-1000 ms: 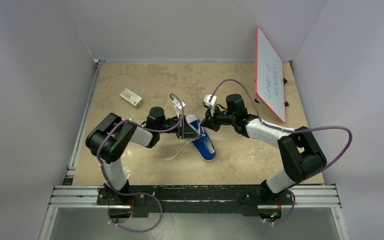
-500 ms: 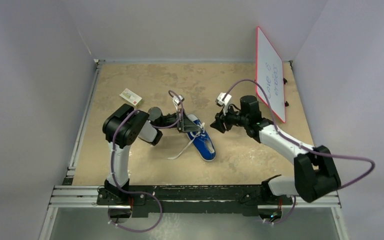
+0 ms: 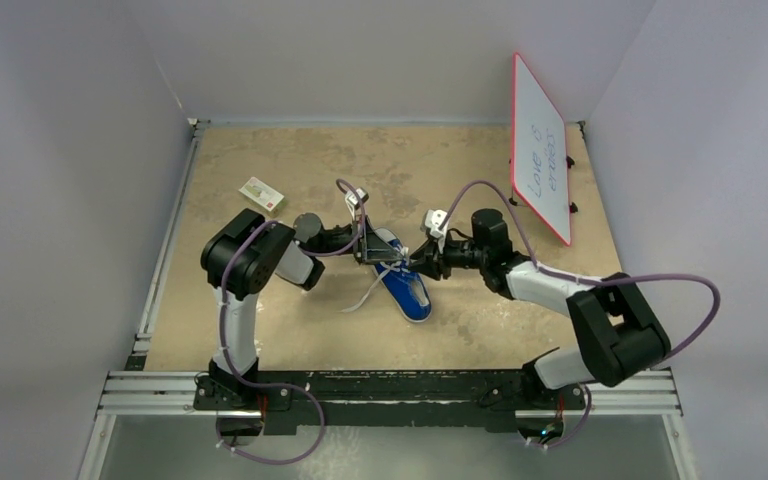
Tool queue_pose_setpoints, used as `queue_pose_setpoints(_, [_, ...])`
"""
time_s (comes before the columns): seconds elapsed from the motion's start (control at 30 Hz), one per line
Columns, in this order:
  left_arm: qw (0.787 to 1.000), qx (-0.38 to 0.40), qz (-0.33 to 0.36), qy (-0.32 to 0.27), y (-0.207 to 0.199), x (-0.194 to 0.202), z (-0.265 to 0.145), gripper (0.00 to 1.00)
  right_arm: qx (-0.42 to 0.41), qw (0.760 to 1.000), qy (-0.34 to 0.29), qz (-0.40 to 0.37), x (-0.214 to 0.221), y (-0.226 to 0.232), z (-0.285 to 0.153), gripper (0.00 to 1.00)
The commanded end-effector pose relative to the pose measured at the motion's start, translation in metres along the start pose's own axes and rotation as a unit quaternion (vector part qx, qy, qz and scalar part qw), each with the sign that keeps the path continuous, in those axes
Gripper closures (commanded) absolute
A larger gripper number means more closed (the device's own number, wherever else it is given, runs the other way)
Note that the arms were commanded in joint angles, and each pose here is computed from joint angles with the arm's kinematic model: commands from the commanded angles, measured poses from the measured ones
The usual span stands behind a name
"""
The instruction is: Tie the shoes
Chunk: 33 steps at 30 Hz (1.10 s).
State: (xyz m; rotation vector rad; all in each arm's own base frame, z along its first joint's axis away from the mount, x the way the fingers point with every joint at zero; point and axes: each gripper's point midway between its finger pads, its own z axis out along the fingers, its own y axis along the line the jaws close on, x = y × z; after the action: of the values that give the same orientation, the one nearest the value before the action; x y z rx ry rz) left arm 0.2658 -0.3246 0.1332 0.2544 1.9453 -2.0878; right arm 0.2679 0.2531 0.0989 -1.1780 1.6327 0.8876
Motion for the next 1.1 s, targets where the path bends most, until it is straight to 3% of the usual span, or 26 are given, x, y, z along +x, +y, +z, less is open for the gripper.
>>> queue_pose_setpoints(0.0, [0.992,0.066,0.103,-0.011,-0.044,-0.004,0.002,0.95,-0.013,0.997,-0.058,-0.041,-0.038,-0.001,0.018,0.7])
queue_pose_setpoints(0.1, [0.992,0.067,0.103,-0.013,-0.045,-0.004,0.003,0.95,-0.002,0.997,-0.065,-0.032,-0.039,-0.005,0.019,0.71])
queue_pose_setpoints(0.27, [0.992,0.067,0.105,-0.011,-0.046,-0.002,0.003,0.96,0.003,0.997,-0.073,-0.02,-0.037,-0.002,0.019,0.81])
queue_pose_setpoints(0.4, [0.993,0.064,0.101,-0.009,-0.043,0.002,0.001,0.96,0.013,0.998,-0.064,-0.026,-0.033,-0.001,0.014,0.79])
queue_pose_setpoints(0.73, [0.992,0.068,0.106,-0.011,-0.048,0.0,0.002,0.98,0.023,0.996,-0.089,0.004,-0.032,-0.01,0.025,0.91])
queue_pose_setpoints(0.97, [0.991,0.069,0.109,-0.018,-0.05,-0.004,0.003,0.99,0.027,0.996,-0.085,0.013,-0.024,-0.003,0.019,0.89])
queue_pose_setpoints(1.07, [0.991,0.071,0.109,-0.017,-0.052,-0.004,0.003,0.99,0.031,0.996,-0.088,0.016,-0.022,-0.003,0.019,0.8])
